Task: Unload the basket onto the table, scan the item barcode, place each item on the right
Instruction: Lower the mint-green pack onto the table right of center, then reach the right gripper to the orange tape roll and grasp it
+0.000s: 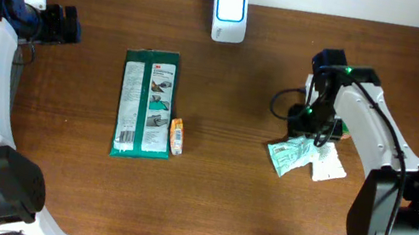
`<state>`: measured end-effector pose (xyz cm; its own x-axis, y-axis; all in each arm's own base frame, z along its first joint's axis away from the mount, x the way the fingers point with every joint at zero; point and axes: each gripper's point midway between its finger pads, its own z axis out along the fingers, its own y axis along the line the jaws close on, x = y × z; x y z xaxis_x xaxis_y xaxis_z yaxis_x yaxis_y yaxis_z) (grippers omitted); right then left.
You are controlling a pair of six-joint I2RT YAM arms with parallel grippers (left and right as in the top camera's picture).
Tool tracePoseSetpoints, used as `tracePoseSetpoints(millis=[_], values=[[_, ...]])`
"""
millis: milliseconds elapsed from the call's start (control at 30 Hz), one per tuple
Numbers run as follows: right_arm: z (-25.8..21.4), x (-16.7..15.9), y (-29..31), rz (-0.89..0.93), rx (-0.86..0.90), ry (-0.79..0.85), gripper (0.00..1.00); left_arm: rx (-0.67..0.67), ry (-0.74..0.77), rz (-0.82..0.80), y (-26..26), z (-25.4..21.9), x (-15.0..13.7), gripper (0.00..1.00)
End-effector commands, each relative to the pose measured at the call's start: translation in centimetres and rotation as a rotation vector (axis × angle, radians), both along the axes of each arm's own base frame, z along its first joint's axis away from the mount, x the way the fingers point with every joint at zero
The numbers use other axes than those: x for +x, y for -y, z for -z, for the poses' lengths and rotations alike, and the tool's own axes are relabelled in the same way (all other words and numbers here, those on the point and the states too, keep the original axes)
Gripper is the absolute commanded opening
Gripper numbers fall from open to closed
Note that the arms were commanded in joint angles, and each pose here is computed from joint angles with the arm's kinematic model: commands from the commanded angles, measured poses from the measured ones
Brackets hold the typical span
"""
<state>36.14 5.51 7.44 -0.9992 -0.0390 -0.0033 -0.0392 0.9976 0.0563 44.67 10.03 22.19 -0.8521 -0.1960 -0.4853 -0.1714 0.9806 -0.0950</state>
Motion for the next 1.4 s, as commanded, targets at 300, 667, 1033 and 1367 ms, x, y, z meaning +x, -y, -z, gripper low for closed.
tracePoseSetpoints(millis=[300, 667, 1033, 1367], values=[[-5.4, 0.2, -18.4, -0.257, 0.585, 0.115, 0.99, 0.008, 0.013, 0.015, 0.0, -0.5, 0.1, 0.99], [2.1, -1.0, -26.4, -0.162, 0.318, 0.190, 0.86, 0.008, 0.013, 0.015, 0.1, -0.5, 0.1, 0.99], [5.5, -3.5, -28.6, -0.216, 0.318, 0.103, 0.55, 0.008, 0.013, 0.015, 0.1, -0.5, 0.1, 0.99], [1.5, -1.9, -26.3, -0.262, 0.157, 0.147, 0.21, 0.008, 0.013, 0.015, 0.0, -0.5, 0.1, 0.99]])
